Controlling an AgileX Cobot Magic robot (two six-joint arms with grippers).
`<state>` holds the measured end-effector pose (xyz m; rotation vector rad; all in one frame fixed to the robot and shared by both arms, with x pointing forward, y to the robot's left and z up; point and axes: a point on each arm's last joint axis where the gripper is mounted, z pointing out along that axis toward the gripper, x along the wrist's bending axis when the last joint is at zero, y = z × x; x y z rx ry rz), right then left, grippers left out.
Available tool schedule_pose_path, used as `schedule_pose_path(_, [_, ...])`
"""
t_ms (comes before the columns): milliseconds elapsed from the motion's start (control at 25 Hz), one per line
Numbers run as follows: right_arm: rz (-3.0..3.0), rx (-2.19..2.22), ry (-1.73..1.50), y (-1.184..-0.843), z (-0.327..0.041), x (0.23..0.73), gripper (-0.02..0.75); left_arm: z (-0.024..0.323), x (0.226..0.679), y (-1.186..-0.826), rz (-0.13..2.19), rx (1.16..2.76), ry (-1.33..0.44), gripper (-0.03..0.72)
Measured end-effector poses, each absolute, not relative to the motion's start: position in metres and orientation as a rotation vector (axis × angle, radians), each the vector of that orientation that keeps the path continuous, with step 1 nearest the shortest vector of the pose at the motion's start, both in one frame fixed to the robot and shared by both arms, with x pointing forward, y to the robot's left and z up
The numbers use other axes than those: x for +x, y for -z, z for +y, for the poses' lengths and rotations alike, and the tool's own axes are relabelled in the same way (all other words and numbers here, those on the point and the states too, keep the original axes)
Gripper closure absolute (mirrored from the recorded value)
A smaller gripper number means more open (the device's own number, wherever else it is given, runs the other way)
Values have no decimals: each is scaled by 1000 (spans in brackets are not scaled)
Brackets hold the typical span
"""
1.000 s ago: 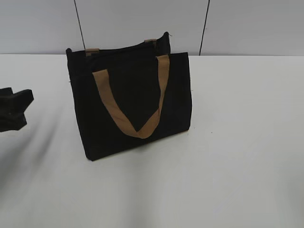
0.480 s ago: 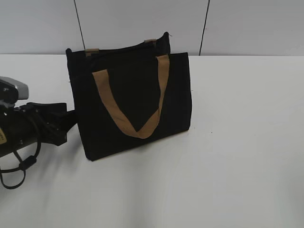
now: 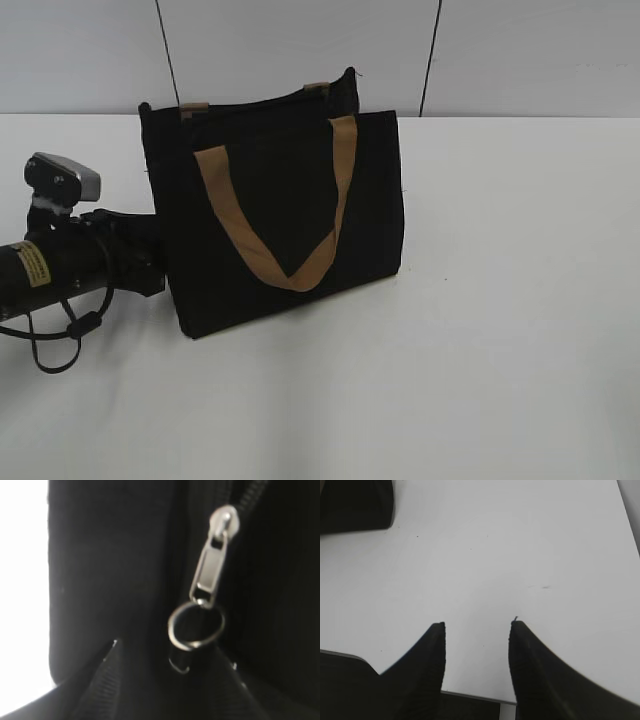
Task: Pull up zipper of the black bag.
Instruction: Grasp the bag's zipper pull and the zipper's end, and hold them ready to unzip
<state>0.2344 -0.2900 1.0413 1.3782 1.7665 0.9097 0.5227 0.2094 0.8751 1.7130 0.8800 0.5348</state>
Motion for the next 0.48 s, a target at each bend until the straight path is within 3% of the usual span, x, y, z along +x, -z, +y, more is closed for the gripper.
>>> schedule_pose_path(200, [1767,1378,-910,-1041,-290,234,414,207,532,-877,870,1707,-542,312])
schedule_pose_path(480, [1767,1378,-910,-1041,-290,234,414,207,531,-873,880,1751,-521,555])
